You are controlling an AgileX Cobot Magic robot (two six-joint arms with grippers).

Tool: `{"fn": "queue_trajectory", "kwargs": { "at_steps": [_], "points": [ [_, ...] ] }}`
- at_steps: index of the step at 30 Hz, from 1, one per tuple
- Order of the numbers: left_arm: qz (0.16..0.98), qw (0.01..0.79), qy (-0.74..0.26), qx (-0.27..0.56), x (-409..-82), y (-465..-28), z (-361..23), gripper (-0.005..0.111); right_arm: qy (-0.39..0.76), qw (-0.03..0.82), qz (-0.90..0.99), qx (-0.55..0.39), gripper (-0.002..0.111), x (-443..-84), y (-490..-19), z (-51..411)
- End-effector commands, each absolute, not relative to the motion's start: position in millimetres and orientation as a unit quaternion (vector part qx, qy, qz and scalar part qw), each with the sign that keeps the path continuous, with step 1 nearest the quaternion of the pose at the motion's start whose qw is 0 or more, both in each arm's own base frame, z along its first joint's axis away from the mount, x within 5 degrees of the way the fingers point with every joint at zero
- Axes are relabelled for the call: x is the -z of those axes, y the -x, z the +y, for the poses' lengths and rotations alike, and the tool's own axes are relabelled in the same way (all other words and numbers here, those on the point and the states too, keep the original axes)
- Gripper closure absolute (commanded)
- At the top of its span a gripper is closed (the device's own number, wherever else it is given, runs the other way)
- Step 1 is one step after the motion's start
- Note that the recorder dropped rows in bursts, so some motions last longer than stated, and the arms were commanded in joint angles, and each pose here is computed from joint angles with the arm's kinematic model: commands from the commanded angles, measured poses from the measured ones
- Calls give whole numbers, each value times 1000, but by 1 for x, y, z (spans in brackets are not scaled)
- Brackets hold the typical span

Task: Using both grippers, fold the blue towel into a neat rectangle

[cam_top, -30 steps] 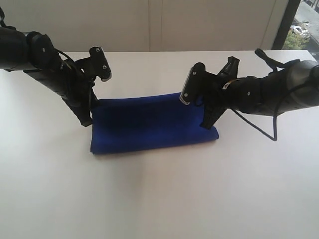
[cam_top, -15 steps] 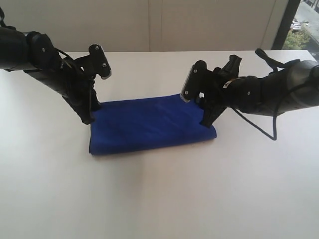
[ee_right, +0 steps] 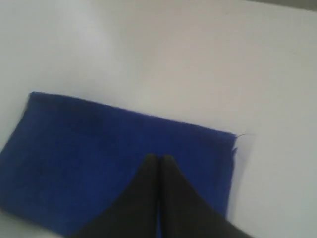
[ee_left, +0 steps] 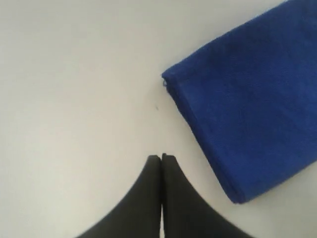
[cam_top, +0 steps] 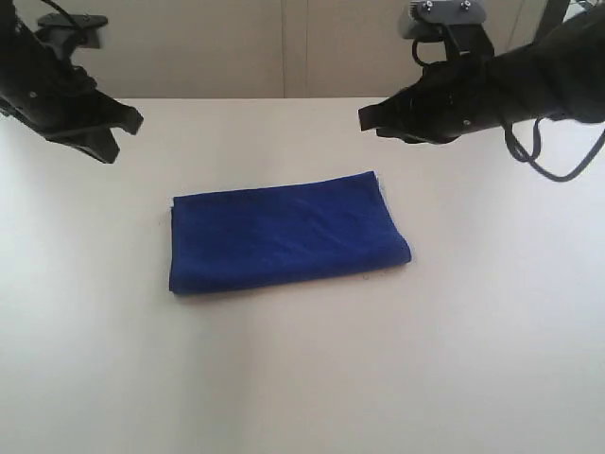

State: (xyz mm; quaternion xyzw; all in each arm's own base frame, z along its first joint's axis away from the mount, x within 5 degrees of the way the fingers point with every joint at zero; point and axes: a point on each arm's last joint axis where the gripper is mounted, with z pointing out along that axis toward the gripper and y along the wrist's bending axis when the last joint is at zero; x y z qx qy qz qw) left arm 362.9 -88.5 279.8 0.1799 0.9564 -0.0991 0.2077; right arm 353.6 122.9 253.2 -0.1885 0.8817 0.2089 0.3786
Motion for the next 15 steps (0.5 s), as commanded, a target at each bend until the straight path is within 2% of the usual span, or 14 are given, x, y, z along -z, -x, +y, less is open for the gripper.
{"fn": "queue_trajectory", "kwargs": {
  "at_steps": [1, 4, 6, 12, 15],
  "points": [
    [967, 146, -171, 119, -290, -352, -83, 107, 261, 195, 925, -197, 108, -267, -341, 116],
    [965, 154, -160, 138, -288, -356, -86, 107, 224, 166, 953, -120, 108, -255, -358, 105],
    [967, 159, -148, 135, -269, -369, -88, 107, 173, 145, 971, -76, 108, -221, -375, 100],
    [971, 144, -116, 149, -210, -398, -95, 107, 156, 131, 977, -67, 108, -170, -393, 102],
    [973, 126, -104, 164, -193, -402, -98, 107, 152, 115, 979, -67, 108, -157, -394, 104]
  ]
}}
